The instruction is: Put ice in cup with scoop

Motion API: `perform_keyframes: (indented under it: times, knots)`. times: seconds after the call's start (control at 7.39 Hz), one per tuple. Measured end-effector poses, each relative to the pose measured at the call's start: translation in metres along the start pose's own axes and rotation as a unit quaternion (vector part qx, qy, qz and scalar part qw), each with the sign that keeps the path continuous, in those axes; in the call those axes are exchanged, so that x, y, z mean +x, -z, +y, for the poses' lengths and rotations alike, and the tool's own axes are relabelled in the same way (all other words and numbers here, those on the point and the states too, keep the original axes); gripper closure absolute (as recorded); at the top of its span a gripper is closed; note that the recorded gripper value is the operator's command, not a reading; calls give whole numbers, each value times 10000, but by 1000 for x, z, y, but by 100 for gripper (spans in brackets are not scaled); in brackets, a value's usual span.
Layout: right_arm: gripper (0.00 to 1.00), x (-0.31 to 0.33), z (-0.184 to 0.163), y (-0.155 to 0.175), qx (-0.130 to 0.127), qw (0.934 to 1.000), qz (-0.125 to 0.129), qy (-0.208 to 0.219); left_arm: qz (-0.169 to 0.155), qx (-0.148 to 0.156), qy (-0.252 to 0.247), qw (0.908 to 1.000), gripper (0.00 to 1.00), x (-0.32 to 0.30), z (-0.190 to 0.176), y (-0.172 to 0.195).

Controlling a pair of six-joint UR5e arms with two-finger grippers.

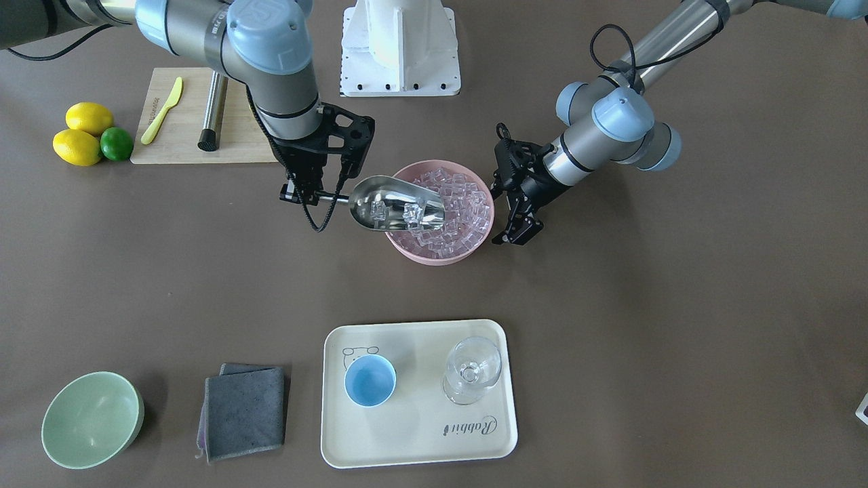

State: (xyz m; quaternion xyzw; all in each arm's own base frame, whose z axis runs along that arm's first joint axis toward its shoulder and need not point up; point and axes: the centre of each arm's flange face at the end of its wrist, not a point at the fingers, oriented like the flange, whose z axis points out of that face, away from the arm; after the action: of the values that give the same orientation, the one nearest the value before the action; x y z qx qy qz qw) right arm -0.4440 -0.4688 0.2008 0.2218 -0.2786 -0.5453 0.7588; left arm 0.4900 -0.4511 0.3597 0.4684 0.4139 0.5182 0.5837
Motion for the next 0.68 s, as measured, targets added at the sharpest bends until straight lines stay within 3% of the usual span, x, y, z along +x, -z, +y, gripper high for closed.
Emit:
perform_keyframes:
  times: [0.27,0.68]
  knots:
    - [100,45,39,9,-155,9974,-2,-704,-8,13,-7,10000,2,-2,4,4]
    - [100,100,81,9,-421,9736,39,-2244,157,-37,144,9998,2,-20,5,30]
